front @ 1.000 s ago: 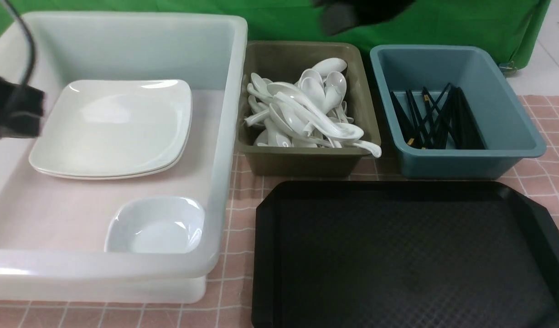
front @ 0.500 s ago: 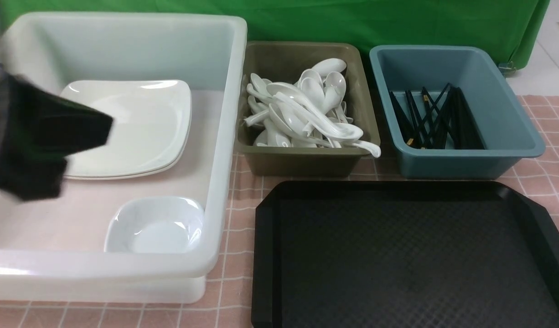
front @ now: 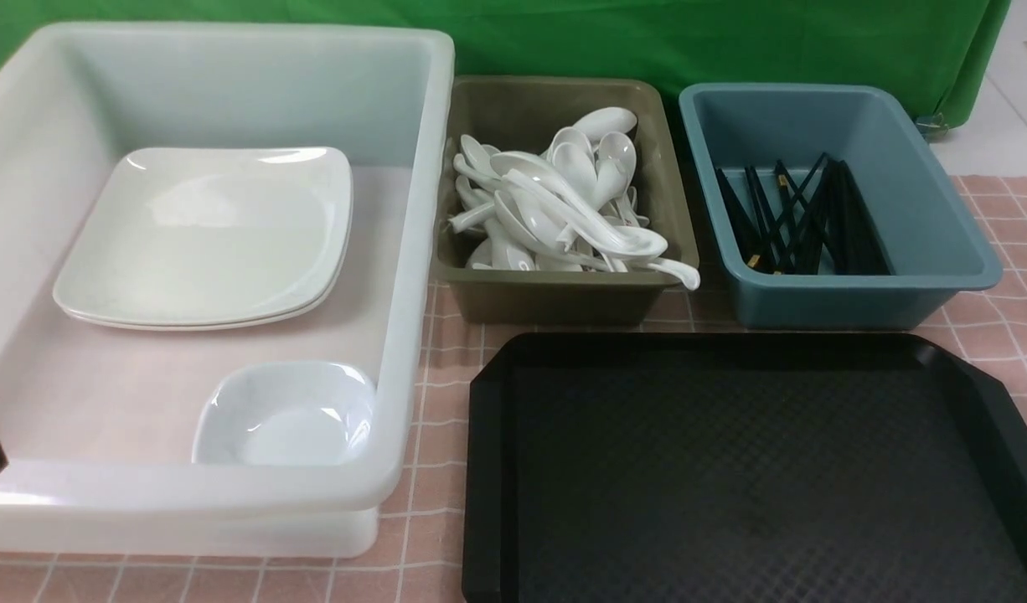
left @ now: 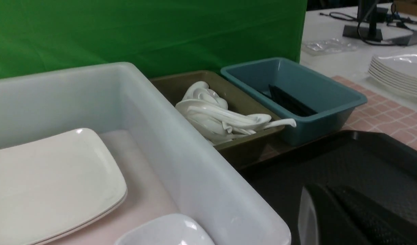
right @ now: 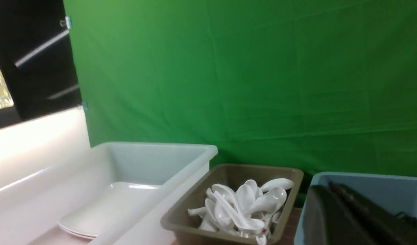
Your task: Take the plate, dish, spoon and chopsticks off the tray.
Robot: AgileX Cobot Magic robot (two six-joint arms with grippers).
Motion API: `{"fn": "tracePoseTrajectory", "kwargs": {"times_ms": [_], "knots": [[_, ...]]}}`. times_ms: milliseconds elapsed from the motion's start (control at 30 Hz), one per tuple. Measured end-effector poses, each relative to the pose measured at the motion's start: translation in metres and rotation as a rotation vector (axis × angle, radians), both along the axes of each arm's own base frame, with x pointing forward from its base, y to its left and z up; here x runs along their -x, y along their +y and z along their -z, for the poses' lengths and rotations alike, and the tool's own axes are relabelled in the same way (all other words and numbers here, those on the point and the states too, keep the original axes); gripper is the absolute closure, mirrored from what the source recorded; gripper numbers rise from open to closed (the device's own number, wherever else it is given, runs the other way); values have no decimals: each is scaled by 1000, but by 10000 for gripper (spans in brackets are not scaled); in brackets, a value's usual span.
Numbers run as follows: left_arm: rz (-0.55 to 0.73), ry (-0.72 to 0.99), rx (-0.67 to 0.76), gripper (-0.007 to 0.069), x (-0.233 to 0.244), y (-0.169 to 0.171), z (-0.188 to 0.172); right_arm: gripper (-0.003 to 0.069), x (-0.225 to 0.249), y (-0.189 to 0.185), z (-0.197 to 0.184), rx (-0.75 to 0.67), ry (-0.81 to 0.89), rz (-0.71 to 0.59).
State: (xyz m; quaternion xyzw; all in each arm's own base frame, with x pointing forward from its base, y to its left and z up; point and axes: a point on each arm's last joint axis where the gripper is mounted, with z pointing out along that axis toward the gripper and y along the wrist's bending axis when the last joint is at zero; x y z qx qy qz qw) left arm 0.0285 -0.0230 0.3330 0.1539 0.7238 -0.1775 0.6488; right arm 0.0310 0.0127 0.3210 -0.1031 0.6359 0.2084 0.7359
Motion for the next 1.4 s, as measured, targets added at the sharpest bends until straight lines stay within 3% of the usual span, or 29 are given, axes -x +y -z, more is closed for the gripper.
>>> {"fn": "tracePoseTrajectory", "kwargs": {"times_ms": [167,367,1000,1100,1200,1400], "knots": [[5,-15,129,625,-3,-2,9,552,1,0,10,-8,-15,-3],[6,-14,134,624,-4,-3,12,475,1,0,11,-9,-17,-4],[-62,-95,-3,622,-6,3,19,422,1,0,10,-11,-19,-4],[-129,-130,0,622,-8,6,32,421,1,0,10,-11,-19,-4],[-275,-151,-26,622,-13,12,69,421,1,0,10,-10,-19,-4],[-398,-29,-142,621,-26,19,132,419,1,0,11,-10,-19,-4]]}}
